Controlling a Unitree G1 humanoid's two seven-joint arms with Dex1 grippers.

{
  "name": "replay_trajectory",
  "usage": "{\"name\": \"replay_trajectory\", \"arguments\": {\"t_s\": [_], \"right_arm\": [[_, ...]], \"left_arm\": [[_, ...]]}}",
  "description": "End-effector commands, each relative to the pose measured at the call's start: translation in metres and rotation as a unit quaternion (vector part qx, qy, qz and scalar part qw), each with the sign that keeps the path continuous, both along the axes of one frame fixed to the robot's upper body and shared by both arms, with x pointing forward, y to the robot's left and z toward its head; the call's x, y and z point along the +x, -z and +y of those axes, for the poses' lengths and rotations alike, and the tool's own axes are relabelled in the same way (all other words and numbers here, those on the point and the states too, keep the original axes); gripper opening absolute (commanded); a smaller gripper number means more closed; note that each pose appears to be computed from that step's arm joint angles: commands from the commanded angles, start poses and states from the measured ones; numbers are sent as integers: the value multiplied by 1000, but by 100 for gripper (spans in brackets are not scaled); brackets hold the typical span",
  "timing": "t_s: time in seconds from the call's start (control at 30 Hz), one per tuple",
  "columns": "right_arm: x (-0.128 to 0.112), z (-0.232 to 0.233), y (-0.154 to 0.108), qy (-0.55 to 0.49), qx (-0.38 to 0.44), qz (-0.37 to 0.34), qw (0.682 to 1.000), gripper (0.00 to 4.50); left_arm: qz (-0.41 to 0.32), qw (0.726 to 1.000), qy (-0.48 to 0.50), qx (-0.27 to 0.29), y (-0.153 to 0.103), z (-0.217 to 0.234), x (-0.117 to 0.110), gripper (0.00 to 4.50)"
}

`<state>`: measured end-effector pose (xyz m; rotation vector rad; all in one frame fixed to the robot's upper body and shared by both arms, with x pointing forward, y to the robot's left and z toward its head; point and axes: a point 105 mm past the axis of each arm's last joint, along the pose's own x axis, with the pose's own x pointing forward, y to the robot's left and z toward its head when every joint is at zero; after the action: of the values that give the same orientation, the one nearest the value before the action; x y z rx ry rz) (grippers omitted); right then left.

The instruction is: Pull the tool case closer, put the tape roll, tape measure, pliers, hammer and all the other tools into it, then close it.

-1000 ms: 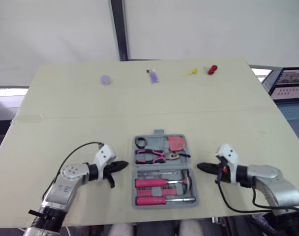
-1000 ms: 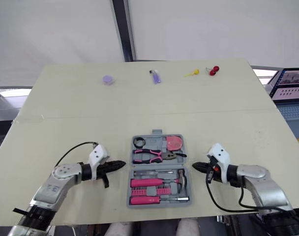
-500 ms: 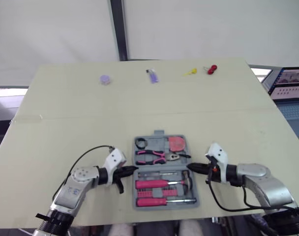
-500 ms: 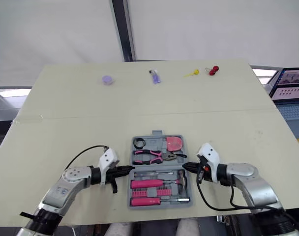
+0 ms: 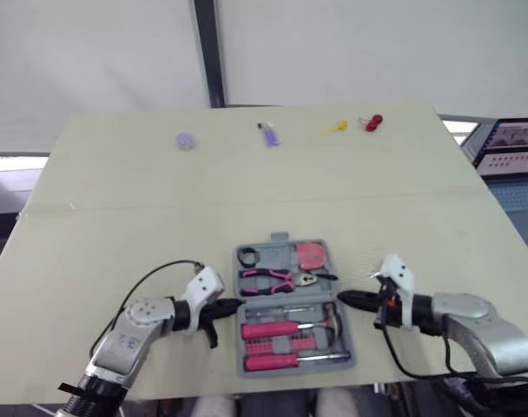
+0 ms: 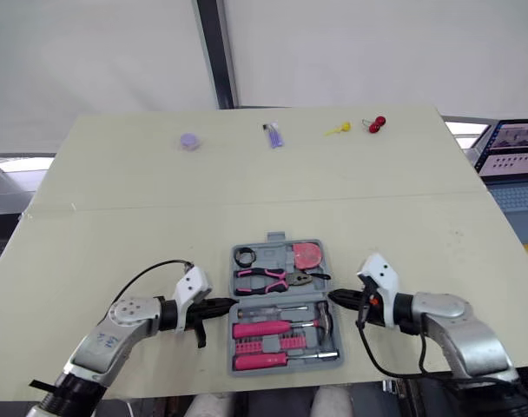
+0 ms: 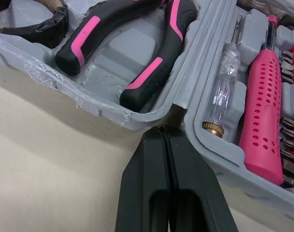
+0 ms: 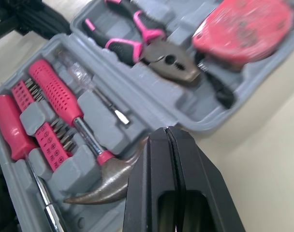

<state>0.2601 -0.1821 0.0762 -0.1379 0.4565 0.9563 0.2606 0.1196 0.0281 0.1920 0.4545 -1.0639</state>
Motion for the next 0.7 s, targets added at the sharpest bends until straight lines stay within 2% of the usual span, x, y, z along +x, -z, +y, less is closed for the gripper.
{"name": "replay_trajectory", "arguments": {"t_s": [0.03,0.13,0.23,0.37,0.7], "right_arm": [[6,-10,-1,21,-6,-13,1000,0],[8,-6,16,10,-31,-1,999,0],[10,2,23,2,-33,1,999,0],[12,15,23,-14,-13,5,1000,0],[-4,20,26,-37,-7,25,999,0]], "left_arm": [[-3,1000,4,5,-1,2,-2,4],[-3,1000,4,3,-1,1,-3,4],[-3,1000,4,2,-2,0,-4,4],[-2,1000,3,2,-2,-1,-6,4],[25,999,15,14,9,1,-24,4]]}}
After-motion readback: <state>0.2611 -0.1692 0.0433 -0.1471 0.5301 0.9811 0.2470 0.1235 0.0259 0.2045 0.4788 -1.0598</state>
